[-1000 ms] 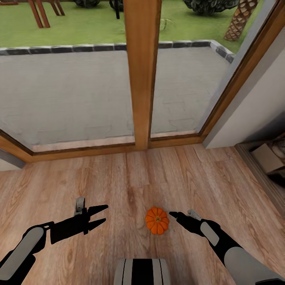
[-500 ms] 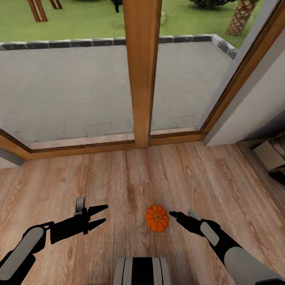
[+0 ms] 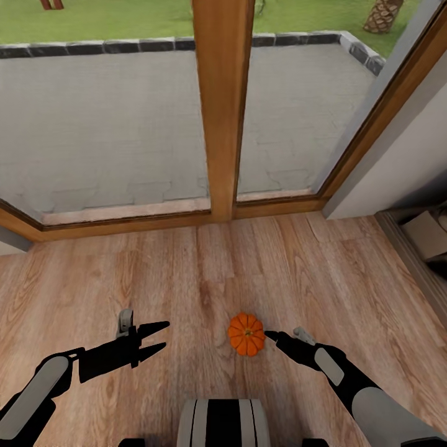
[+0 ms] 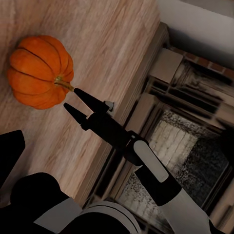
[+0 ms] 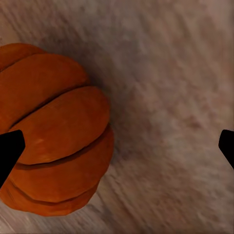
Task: Place each of the two pumpkins and all three candles from the living room inside a cabinet in the living room (use any cabinet), then make sure every cabinet is closed, and position the cauldron so it is next to a table in the living room.
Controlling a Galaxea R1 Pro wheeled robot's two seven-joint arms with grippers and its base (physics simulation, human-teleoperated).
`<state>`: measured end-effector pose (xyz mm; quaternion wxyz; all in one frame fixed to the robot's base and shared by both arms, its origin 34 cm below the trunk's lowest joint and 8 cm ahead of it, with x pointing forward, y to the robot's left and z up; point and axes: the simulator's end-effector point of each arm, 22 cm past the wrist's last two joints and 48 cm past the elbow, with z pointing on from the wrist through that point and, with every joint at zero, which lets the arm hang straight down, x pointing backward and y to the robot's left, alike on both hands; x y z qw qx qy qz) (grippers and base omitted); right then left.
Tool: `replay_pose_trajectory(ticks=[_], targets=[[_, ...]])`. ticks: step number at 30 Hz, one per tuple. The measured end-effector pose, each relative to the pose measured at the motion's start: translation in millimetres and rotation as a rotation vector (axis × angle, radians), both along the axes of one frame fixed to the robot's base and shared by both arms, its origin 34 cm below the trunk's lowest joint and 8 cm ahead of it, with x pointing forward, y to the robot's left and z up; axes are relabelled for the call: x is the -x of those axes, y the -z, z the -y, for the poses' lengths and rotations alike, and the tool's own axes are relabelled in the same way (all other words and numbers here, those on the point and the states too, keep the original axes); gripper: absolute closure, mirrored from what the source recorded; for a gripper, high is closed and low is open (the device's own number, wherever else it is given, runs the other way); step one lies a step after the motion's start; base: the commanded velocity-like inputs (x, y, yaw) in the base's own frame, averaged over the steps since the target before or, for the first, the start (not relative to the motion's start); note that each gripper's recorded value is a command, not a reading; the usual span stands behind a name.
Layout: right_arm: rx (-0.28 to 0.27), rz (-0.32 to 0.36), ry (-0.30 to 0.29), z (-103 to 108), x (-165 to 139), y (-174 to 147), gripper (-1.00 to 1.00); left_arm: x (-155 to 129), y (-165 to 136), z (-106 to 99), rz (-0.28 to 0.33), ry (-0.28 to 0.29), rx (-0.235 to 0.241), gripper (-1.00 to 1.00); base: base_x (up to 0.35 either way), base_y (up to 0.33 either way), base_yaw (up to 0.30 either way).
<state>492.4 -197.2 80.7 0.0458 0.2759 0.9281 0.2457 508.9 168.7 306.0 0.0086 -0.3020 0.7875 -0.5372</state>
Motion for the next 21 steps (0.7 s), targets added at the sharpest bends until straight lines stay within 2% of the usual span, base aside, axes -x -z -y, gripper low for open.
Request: replay_pose_trajectory(ticks=[21], targets=[[-0.022,0.015,-0.003,-4.6,-2.6,-2.9,-1.0,-0.2,-0.4,0.1,0.001,0.0,0.0,-1.0,0.0,0.0,0.0]])
